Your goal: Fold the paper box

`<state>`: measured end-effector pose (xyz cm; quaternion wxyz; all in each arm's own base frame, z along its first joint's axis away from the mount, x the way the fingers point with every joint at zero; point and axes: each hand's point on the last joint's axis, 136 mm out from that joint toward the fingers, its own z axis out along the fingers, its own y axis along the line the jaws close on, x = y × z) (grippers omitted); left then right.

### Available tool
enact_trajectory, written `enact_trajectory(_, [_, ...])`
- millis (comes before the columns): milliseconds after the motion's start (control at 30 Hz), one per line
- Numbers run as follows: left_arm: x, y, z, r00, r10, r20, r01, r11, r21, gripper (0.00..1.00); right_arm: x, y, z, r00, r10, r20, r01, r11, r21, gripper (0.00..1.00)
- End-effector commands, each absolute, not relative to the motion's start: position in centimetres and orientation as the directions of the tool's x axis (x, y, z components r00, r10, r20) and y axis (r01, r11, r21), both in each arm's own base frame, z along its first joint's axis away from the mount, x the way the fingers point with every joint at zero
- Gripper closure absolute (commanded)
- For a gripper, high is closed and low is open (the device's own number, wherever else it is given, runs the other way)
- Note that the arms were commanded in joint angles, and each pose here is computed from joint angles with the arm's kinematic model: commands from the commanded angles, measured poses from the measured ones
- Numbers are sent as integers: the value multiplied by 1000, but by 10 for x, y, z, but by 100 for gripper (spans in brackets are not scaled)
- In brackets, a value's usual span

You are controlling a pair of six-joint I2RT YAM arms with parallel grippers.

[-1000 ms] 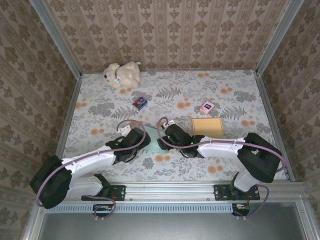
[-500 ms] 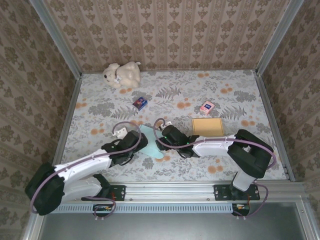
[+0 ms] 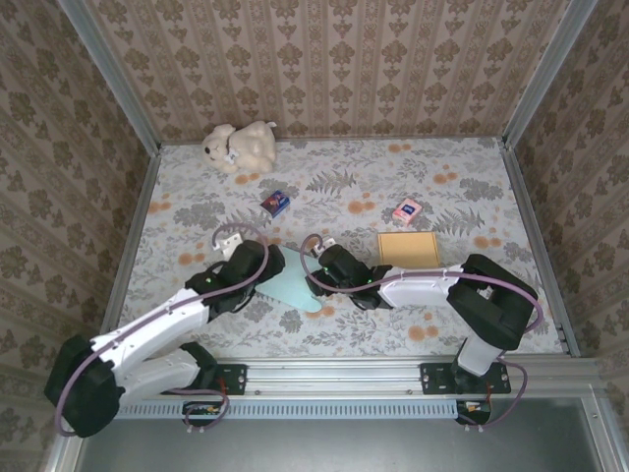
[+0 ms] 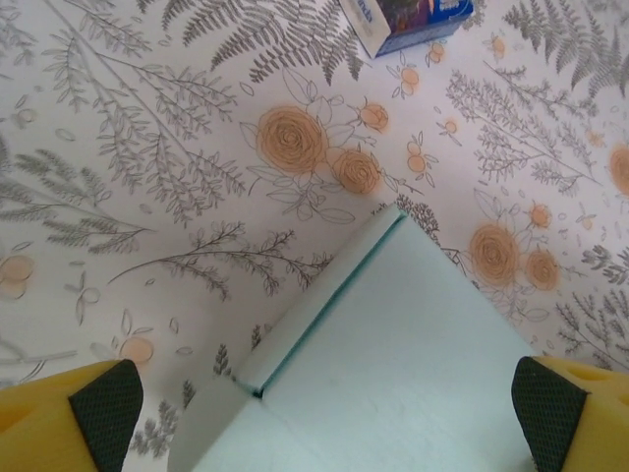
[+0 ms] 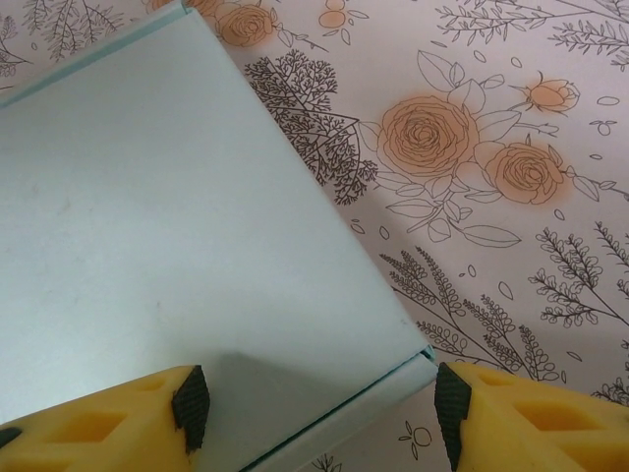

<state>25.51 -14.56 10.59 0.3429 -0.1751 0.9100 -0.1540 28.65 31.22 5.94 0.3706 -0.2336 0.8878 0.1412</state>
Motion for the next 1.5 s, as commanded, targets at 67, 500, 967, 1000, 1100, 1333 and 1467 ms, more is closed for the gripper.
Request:
enact_trajectory(67, [282, -173, 101, -832, -321, -453, -62, 864, -499, 0, 283, 305, 40, -633, -350, -690, -539, 840, 68, 35])
enact_trajectory(500, [270, -157, 70, -874, -224, -431, -113, 957, -268, 0, 285, 303, 36, -646, -342, -683, -538, 838, 89, 35])
enact_trajectory(967, [255, -162, 44, -923, -242, -298, -201, 966, -160, 0, 284, 303, 40, -645, -335, -687, -537, 839, 95, 35])
enact_trajectory(1000, [253, -164, 43, -927, -236, -293, -198, 968, -155, 0, 284, 303, 39, -645, -336, -686, -537, 838, 94, 35])
enact_trajectory(1100, [252, -169, 38, -930, -238, -279, -200, 967, -159, 0, 284, 302, 39, -645, -333, -688, -535, 839, 96, 35])
enact_trajectory(1333, [249, -175, 31, -930, -261, -257, -214, 956, -199, 0, 283, 302, 39, -646, -331, -688, -535, 839, 99, 35])
enact_trajectory(1467, [245, -178, 26, -931, -279, -236, -227, 947, -227, 0, 284, 302, 41, -646, -327, -690, -534, 840, 102, 35])
